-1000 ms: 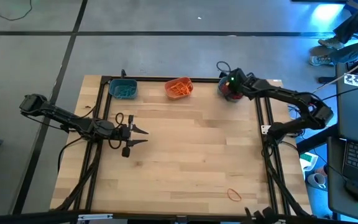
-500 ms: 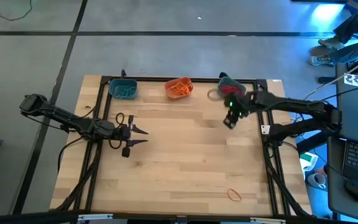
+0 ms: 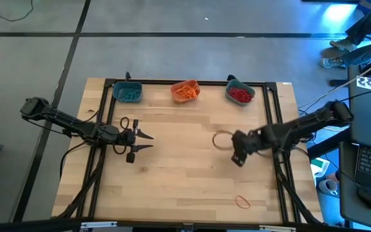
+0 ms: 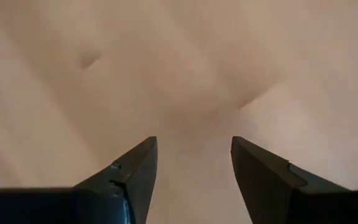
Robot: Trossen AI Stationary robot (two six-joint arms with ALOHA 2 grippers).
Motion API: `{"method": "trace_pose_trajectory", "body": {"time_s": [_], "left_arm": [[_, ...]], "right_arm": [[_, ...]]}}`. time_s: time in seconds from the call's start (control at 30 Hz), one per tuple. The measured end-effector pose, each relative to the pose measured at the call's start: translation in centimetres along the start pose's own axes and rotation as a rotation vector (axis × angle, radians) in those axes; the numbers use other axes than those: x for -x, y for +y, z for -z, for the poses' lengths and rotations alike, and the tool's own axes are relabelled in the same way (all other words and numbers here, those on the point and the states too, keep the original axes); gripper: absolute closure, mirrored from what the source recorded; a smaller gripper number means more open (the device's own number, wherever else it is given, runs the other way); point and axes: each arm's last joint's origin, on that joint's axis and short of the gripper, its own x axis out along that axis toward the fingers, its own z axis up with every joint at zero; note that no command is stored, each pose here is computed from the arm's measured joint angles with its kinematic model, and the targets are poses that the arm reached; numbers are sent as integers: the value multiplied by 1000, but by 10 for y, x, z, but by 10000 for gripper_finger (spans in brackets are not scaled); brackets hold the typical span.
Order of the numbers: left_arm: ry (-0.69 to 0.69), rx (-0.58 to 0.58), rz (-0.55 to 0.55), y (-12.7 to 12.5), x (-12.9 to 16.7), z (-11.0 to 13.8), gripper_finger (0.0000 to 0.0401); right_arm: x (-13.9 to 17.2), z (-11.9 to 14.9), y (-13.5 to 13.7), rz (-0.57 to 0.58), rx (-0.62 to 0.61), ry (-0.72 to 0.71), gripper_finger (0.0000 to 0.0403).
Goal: Sort rubber bands into baskets
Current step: Put the orange rubber band into the orange bin
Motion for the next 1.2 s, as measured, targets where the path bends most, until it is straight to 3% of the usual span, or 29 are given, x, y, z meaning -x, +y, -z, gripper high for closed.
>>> {"method": "trace_pose_trajectory", "body": {"time_s": [0.23,0.47,0.77,1.1,1.2], "left_arm": [[14,-5,1,0,0,2,258],[14,-25,1,0,0,2,258],[22,-76,2,0,0,2,258],[26,-79,2,0,0,3,258],[27,-76,2,0,0,3,258]], "right_arm": [[-10,55,48,-164,-16,102,202],[-25,99,89,-323,-141,201,260],[-58,130,104,-252,-139,238,320],[-82,135,98,-115,-12,222,393],[-82,135,96,-99,14,205,397]]}}
